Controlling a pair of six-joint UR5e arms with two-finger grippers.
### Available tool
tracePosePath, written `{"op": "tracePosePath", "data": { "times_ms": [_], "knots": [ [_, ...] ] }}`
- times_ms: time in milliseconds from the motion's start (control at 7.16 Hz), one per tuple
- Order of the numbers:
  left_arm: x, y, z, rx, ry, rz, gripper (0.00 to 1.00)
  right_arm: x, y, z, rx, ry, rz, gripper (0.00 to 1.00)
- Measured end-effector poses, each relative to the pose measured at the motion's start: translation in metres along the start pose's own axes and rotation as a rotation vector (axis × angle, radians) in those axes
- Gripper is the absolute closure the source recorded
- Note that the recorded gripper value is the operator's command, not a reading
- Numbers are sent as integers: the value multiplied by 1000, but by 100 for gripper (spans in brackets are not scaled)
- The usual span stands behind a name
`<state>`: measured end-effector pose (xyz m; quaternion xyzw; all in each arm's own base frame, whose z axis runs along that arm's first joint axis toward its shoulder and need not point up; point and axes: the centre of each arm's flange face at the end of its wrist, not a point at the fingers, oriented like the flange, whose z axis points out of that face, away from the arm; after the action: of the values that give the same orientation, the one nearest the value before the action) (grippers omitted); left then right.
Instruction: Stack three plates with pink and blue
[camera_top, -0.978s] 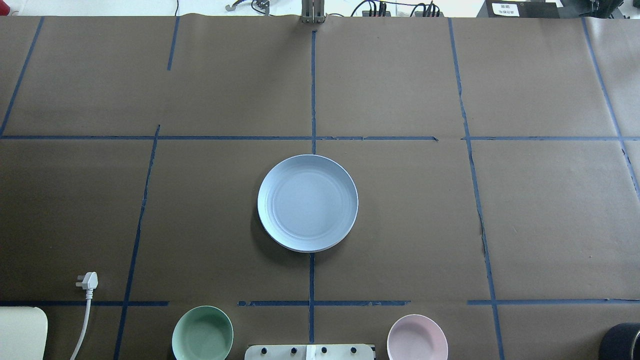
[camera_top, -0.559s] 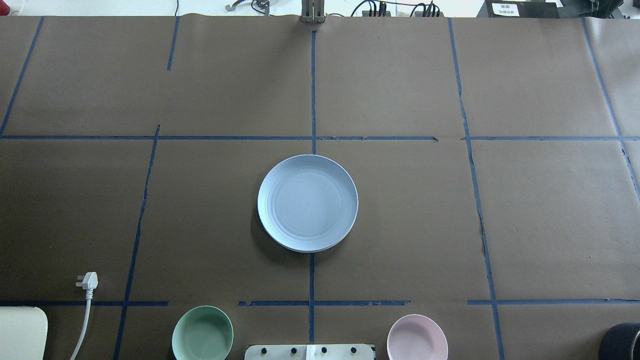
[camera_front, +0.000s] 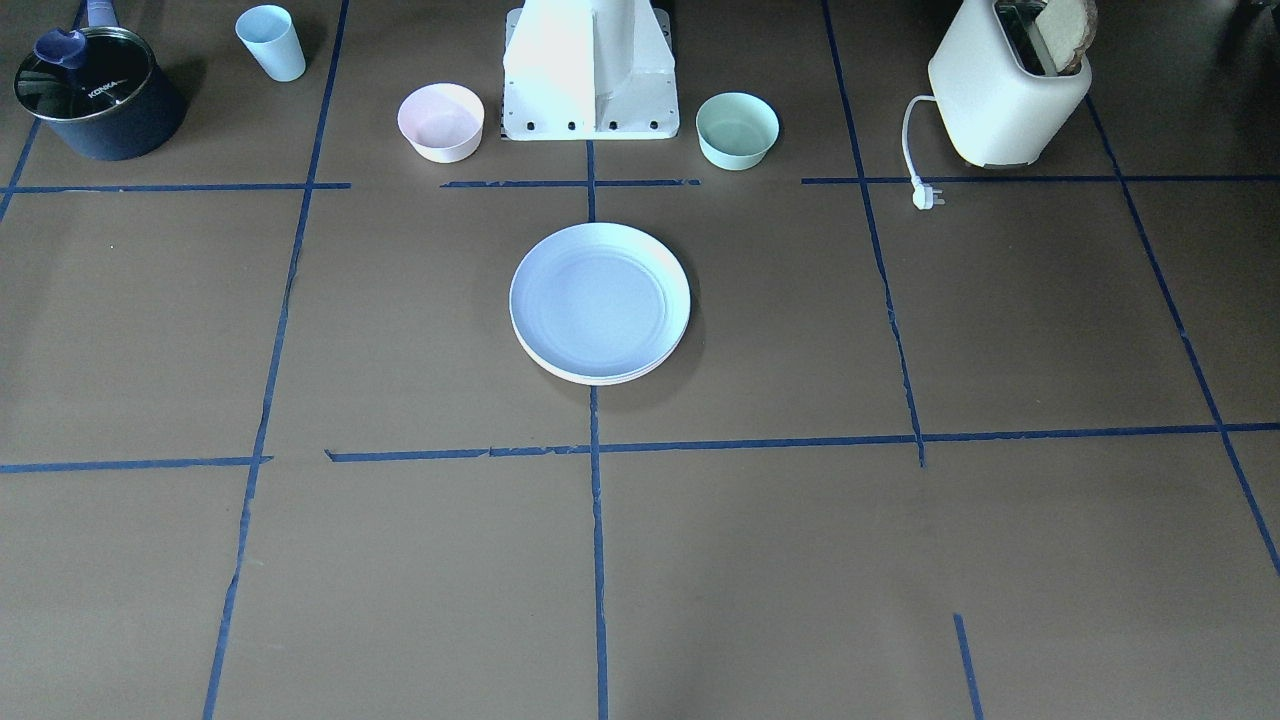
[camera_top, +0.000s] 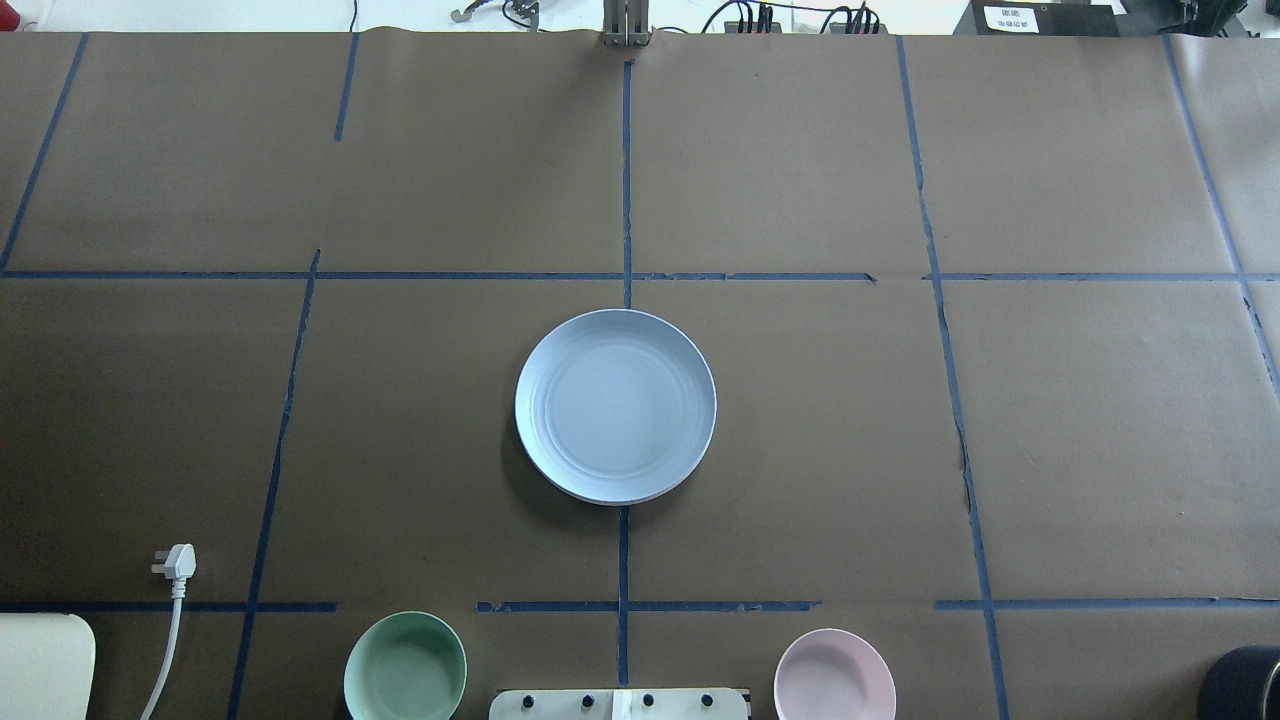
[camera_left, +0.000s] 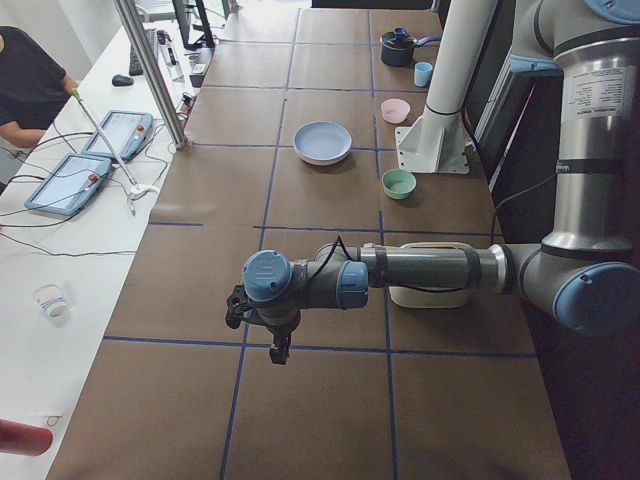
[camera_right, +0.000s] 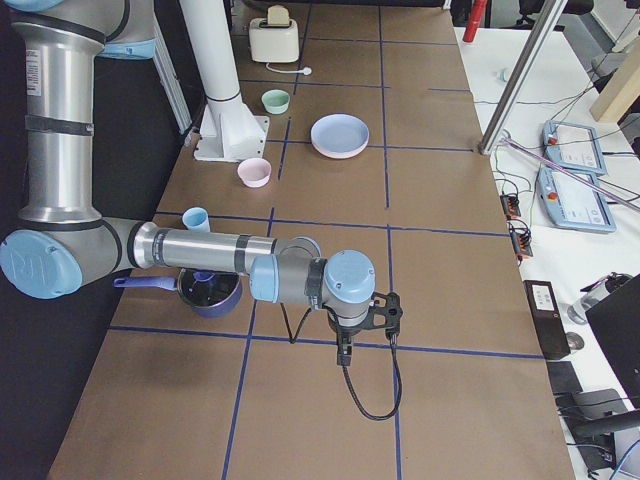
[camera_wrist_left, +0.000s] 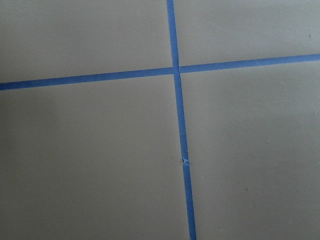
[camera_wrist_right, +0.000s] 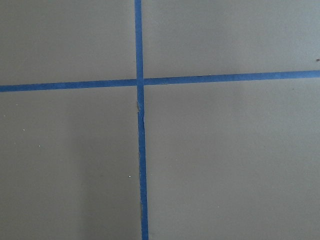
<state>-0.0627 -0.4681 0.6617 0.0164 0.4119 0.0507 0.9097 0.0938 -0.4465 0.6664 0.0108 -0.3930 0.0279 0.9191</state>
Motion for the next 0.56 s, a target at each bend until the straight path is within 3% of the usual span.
{"op": "tracePosePath", "data": {
  "times_ms": [559],
  "knots": [
    [0,0,0,0,-3,-75,0,0,-1,0,1,1,-1,0]
  ]
}}
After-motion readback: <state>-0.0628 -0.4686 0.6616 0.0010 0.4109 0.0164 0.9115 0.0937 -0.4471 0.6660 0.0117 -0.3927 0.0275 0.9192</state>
